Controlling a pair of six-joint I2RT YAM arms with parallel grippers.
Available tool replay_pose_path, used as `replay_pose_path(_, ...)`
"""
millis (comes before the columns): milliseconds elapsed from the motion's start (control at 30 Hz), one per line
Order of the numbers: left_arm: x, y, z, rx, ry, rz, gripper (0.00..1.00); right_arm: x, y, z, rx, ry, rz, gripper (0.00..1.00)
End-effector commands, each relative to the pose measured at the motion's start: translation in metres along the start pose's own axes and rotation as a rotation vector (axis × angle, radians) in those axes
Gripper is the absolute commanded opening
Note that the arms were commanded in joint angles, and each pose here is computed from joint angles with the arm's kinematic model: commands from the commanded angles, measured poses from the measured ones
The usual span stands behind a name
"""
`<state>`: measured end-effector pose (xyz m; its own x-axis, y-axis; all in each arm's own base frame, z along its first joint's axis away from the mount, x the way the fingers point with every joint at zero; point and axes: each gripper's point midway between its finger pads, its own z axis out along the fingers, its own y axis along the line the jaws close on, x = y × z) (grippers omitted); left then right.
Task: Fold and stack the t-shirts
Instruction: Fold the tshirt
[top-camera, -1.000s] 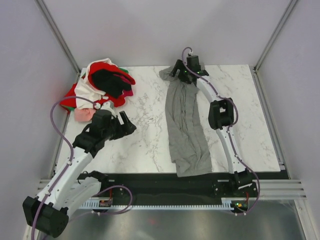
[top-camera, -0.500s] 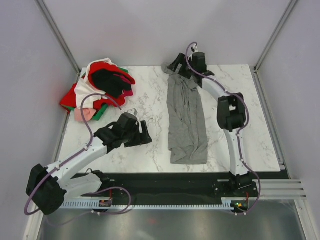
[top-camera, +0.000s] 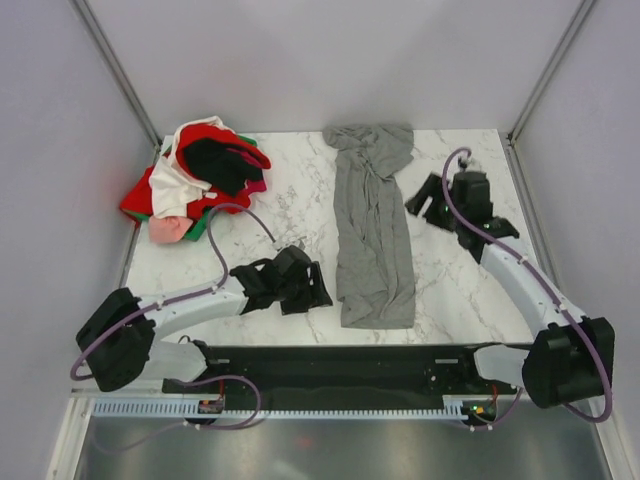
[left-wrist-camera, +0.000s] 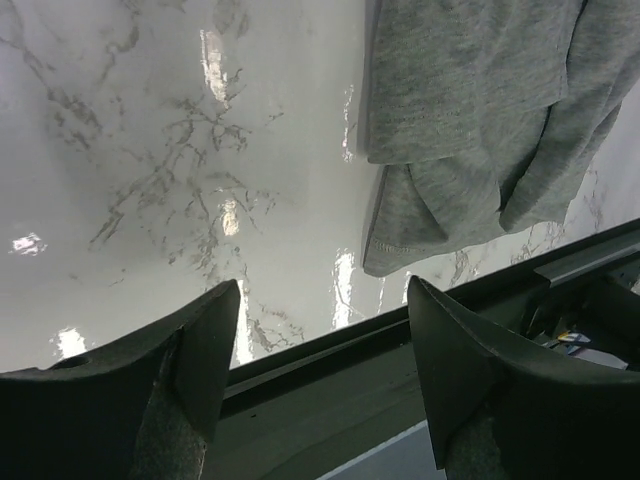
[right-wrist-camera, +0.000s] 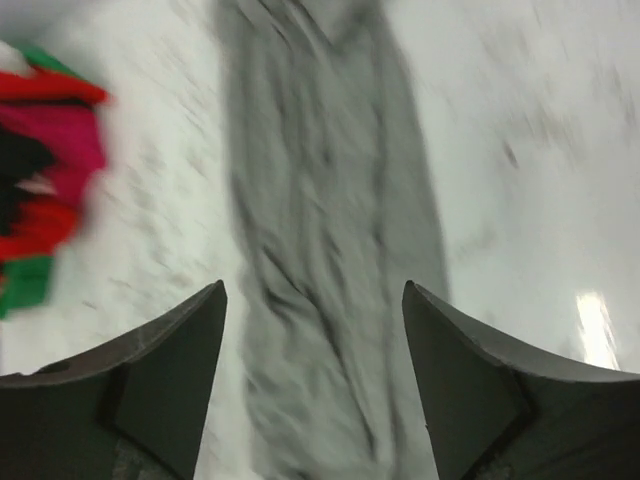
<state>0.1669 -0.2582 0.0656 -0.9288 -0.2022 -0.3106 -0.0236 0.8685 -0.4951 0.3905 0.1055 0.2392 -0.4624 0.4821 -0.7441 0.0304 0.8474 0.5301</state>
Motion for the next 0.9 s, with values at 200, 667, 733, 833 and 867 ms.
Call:
replay_pose_path(200, -0.007, -0.052, 0.036, 0.079, 0.001, -0.086, 0.69, 0.176, -0.119, -0.069, 0.359, 0.380, 0.129, 0.70)
replay_pose_path(667, 0.008, -0.039, 0.068, 0.003, 0.017, -0.112, 0.62, 0.265, -0.126, -0.083, 0.268, 0.578, 0.208, 0.64)
replay_pose_path(733, 0.008, -0.040, 0.069, 0.009, 0.015, -0.114, 0.62, 0.269, -0.124, -0.088, 0.276, 0.585, 0.221, 0.64)
replay_pose_path(833, 0.007, -0.044, 0.070, 0.022, 0.011, -0.111, 0.61, 0.274, -0.120, -0.096, 0.283, 0.588, 0.208, 0.64)
replay_pose_path(867, 0.006, -0.045, 0.071, 0.024, 0.010, -0.108, 0.61, 0.276, -0.117, -0.097, 0.277, 0.589, 0.193, 0.62)
